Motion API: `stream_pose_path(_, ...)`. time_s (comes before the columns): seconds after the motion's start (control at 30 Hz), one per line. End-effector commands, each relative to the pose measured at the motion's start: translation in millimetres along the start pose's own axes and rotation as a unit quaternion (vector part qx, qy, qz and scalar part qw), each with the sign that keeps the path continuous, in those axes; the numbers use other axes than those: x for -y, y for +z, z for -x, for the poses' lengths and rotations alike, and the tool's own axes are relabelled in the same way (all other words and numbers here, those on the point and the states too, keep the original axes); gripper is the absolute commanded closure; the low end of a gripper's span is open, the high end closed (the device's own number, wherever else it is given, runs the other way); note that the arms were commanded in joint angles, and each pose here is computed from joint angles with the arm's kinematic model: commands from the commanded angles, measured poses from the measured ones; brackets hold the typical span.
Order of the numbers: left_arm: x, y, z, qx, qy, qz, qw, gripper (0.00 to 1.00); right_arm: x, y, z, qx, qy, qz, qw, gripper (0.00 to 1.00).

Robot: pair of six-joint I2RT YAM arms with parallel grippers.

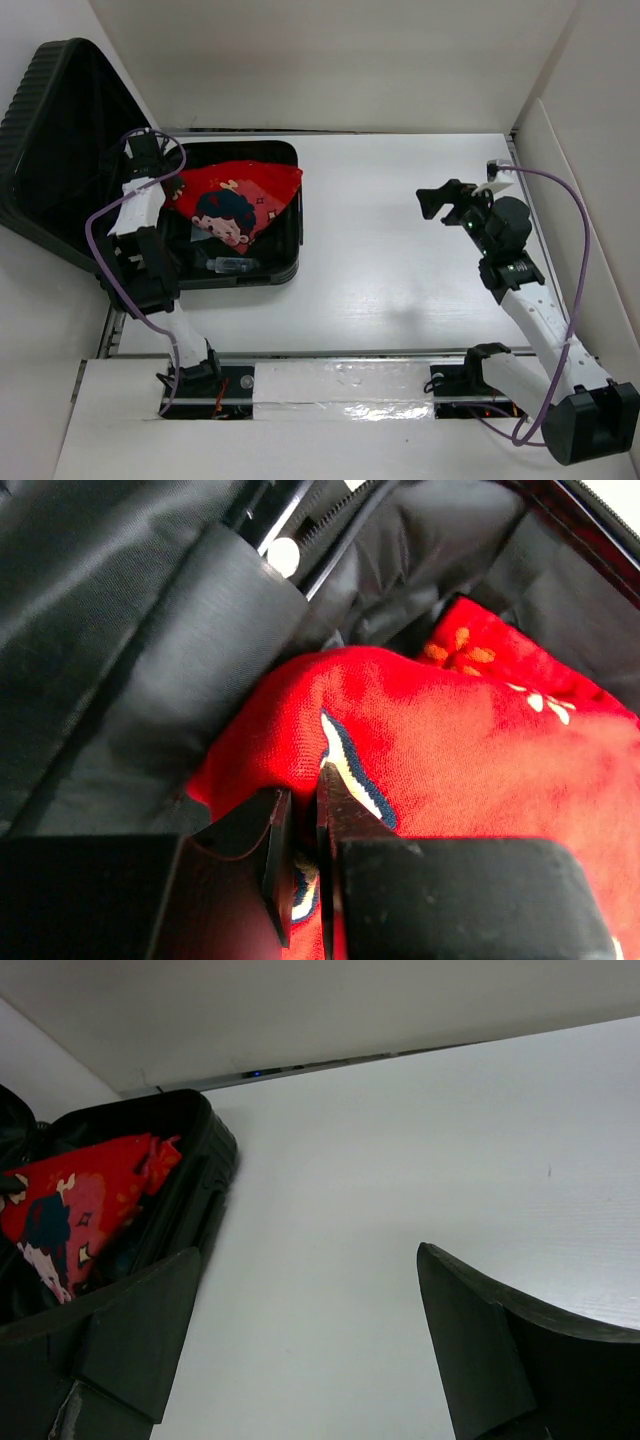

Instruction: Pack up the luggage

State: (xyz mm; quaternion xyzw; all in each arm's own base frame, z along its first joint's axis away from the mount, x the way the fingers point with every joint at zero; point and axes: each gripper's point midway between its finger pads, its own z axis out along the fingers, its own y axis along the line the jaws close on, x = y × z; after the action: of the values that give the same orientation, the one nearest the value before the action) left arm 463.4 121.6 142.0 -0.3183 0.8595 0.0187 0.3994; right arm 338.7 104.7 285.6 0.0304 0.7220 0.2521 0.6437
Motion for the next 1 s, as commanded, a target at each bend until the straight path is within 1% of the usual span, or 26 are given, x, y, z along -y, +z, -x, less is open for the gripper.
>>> stream_pose_path(0.0, 3.6, -18.7, 59.2, 0.072, -0.002, 0.009, 0.997, 1.00, -14.1, 5.6, 4.0, 0.004, -0.010, 0.029, 1.000, 0.06)
stream_pose_path(0.03, 9.3, -25.0, 75.8, 0.090, -0.004, 0.002, 0.996, 1.00, -13.1, 6.8, 2.7, 0.002, -0.010, 0.027, 1.000, 0.06)
stream_pose_path(0.13, 23.5, -27.5, 94.0, 0.111, 0.006, -0.010, 0.994, 1.00, -17.8, 10.5, -2.2, -0.005, -0.012, 0.030, 0.999, 0.06)
stream_pose_path(0.17, 25.8, -22.0, 94.1, 0.109, 0.015, -0.002, 0.994, 1.00, -19.5, 11.1, -2.8, -0.005, -0.014, 0.030, 0.999, 0.06)
stream_pose_path(0.2, 37.6, -27.7, 103.7, 0.120, 0.028, -0.003, 0.992, 1.00, -19.5, 11.2, -1.6, -0.003, -0.014, 0.029, 0.999, 0.06)
stream_pose_path(0.23, 32.6, -24.9, 107.8, 0.122, 0.038, 0.015, 0.992, 1.00, -22.4, 10.9, -2.7, -0.004, -0.014, 0.032, 0.999, 0.06)
stream_pose_path(0.3, 42.1, -9.9, 97.4, 0.101, 0.049, 0.005, 0.994, 0.99, -21.3, 11.1, -1.8, -0.003, -0.016, 0.028, 0.999, 0.05)
stream_pose_path(0.37, 49.5, -1.5, 83.9, 0.078, 0.054, -0.006, 0.995, 0.89, -21.4, 11.3, -2.3, -0.003, -0.017, 0.024, 1.000, 0.05)
stream_pose_path(0.4, 47.8, 0.8, 79.8, 0.074, 0.057, -0.004, 0.996, 0.69, -20.8, 11.2, -1.7, -0.002, -0.018, 0.022, 1.000, 0.05)
stream_pose_path(0.43, 49.0, 5.6, 68.8, 0.069, 0.064, -0.005, 0.996, 0.58, -19.9, 11.6, -1.4, -0.002, -0.018, 0.019, 1.000, 0.05)
stream_pose_path(0.5, 45.8, 3.9, 63.8, 0.066, 0.062, -0.002, 0.996, 0.41, -23.3, 12.2, -2.5, -0.004, -0.019, 0.024, 1.000, 0.04)
stream_pose_path(0.53, 42.8, 5.5, 53.9, 0.055, 0.061, -0.001, 0.997, 0.39, -23.0, 12.8, -3.0, -0.005, -0.019, 0.024, 1.000, 0.04)
stream_pose_path(0.57, 42.4, -0.9, 53.6, 0.057, 0.056, -0.004, 0.997, 0.38, -25.8, 13.6, -4.7, -0.007, -0.020, 0.028, 0.999, 0.04)
stream_pose_path(0.6, 41.7, -3.8, 50.4, 0.055, 0.047, -0.005, 0.997, 0.38, -25.3, 13.9, -5.5, -0.009, -0.019, 0.026, 0.999, 0.04)
stream_pose_path(0.63, 36.9, -2.4, 38.2, 0.047, 0.045, -0.004, 0.998, 0.38, -25.2, 14.3, -4.8, -0.008, -0.020, 0.026, 0.999, 0.04)
stream_pose_path(0.7, 33.7, -15.8, 37.3, 0.053, 0.027, -0.002, 0.998, 0.38, -25.4, 13.1, -4.4, -0.009, -0.021, 0.025, 0.999, 0.04)
stream_pose_path(0.73, 27.4, -16.8, 25.0, 0.041, 0.026, 0.004, 0.999, 0.38, -25.7, 11.8, -2.8, -0.007, -0.022, 0.025, 0.999, 0.04)
stream_pose_path(0.77, 26.9, -30.9, 30.1, 0.054, 0.020, 0.001, 0.998, 0.38, -24.7, 10.8, -2.3, -0.007, -0.024, 0.022, 0.999, 0.04)
stream_pose_path(0.83, 22.1, -49.9, 21.2, 0.055, 0.008, -0.007, 0.998, 0.39, -23.6, 7.9, 1.4, 0.002, -0.024, 0.017, 1.000, 0.05)
stream_pose_path(0.9, 20.3, -59.0, 12.9, 0.054, 0.005, -0.016, 0.998, 0.39, -24.0, 5.6, 2.6, 0.004, -0.024, 0.017, 1.000, 0.06)
stream_pose_path(0.97, 13.3, -60.6, -4.7, 0.027, 0.004, -0.008, 1.000, 0.29, -24.5, 3.7, 4.8, 0.005, -0.024, 0.016, 1.000, 0.06)
